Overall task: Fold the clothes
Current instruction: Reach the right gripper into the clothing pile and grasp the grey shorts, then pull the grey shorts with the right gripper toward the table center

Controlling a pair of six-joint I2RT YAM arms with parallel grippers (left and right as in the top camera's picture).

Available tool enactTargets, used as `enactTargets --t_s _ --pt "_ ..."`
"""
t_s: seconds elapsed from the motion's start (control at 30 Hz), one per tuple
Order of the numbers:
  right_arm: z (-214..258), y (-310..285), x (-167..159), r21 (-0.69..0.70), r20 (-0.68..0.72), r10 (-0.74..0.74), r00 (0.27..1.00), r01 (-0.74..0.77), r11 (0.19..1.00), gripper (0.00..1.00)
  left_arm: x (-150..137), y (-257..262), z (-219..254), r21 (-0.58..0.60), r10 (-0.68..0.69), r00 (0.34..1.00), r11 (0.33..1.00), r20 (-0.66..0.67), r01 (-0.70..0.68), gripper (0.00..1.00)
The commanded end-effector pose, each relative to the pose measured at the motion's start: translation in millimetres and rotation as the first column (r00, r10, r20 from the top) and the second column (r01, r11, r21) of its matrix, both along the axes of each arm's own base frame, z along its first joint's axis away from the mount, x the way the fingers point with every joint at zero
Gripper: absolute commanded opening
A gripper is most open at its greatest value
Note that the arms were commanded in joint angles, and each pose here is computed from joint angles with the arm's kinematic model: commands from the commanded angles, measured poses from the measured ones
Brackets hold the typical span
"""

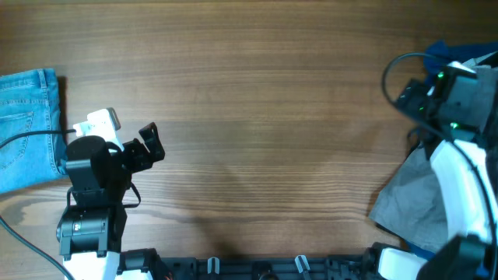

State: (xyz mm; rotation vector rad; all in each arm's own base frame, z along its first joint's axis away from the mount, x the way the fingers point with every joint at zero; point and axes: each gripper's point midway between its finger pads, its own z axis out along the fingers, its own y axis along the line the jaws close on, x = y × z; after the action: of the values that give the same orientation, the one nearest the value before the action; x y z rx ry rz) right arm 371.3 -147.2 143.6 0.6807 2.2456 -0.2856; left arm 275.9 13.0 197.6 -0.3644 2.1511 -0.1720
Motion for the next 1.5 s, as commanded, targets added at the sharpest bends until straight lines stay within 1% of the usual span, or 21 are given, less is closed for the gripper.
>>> enactTargets --t_s 0.0,0.17,0.37,0.53,0.63,0.67,0.73,0.77,0.8,0.87,0.9,1.1,1.2,1.23,1.33,1.4,1.47 --pt "-19 -47 -1 -0.018 -0.013 -0.14 0.99 0.14 0.99 0.89 2 -3 10 -0.006 -0.014 1.0 1.0 0.023 0.014 1.0" --pt "-48 -73 -9 -0.005 -0.066 -0.203 0.977 0.203 0.979 0.82 2 -3 10 -0.006 -0.014 1.0 1.0 0.022 0.014 1.0" --pt "-62 -95 -23 0.004 -0.093 -0.262 0.961 0.263 0.965 0.81 1 -3 7 -0.007 -0.014 1.0 1.0 0.012 0.014 1.0" --pt "-77 -87 -17 0.062 -0.106 -0.216 0.97 0.224 0.973 0.8 0 -3 7 -0.007 -0.014 1.0 1.0 0.008 0.014 1.0" --pt "-95 -86 -21 0.069 -0.153 -0.219 0.964 0.231 0.97 0.79 0 -3 7 -0.007 -0.014 1.0 1.0 0.009 0.014 1.0" --pt "-104 -87 -23 0.067 -0.175 -0.224 0.959 0.239 0.969 0.74 0 -3 7 -0.008 -0.014 1.0 1.0 0.008 0.014 1.0" --pt "-107 -87 -23 0.074 -0.178 -0.229 0.957 0.245 0.967 0.53 0 -3 7 -0.007 -0.014 1.0 1.0 0.009 0.014 1.0" --pt "-106 -87 -22 0.075 -0.173 -0.23 0.958 0.246 0.966 0.31 0 -3 7 -0.007 -0.014 1.0 1.0 0.009 0.014 1.0" --pt "-103 -87 -20 0.078 -0.164 -0.226 0.96 0.241 0.967 0.2 0 -3 7 -0.007 -0.014 1.0 1.0 0.009 0.014 1.0" --pt "-93 -89 -17 0.07 -0.14 -0.228 0.964 0.239 0.968 0.06 0 -3 7 -0.007 -0.014 1.0 1.0 0.009 0.014 1.0" --pt "-85 -90 -14 0.063 -0.126 -0.225 0.966 0.234 0.97 0.04 0 -3 7 -0.007 -0.014 1.0 1.0 0.009 0.014 1.0" --pt "-10 -93 3 0.036 0.019 -0.198 0.98 0.198 0.98 0.04 0 -3 7 -0.007 -0.014 1.0 1.0 0.009 0.014 1.0" --pt "28 -81 13 0.039 0.102 -0.104 0.989 0.101 0.994 0.04 0 -3 7 -0.007 -0.014 1.0 1.0 0.009 0.014 1.0" --pt "40 -73 16 0.043 0.134 -0.053 0.99 0.047 0.998 0.04 0 -3 7 -0.007 -0.014 1.0 1.0 0.009 0.014 1.0" --pt "52 -65 15 0.045 0.159 -0.018 0.987 0.011 0.999 0.04 0 -3 7 -0.007 -0.014 1.0 1.0 0.009 0.014 1.0" --pt "50 -63 12 0.054 0.143 -0.019 0.99 0.011 0.998 0.04 0 -3 7 -0.007 -0.014 1.0 1.0 0.009 0.014 1.0" --pt "46 -54 12 0.09 0.137 0.014 0.99 -0.027 0.996 0.04 0 -3 7 -0.007 -0.014 1.0 1.0 0.009 0.014 1.0"
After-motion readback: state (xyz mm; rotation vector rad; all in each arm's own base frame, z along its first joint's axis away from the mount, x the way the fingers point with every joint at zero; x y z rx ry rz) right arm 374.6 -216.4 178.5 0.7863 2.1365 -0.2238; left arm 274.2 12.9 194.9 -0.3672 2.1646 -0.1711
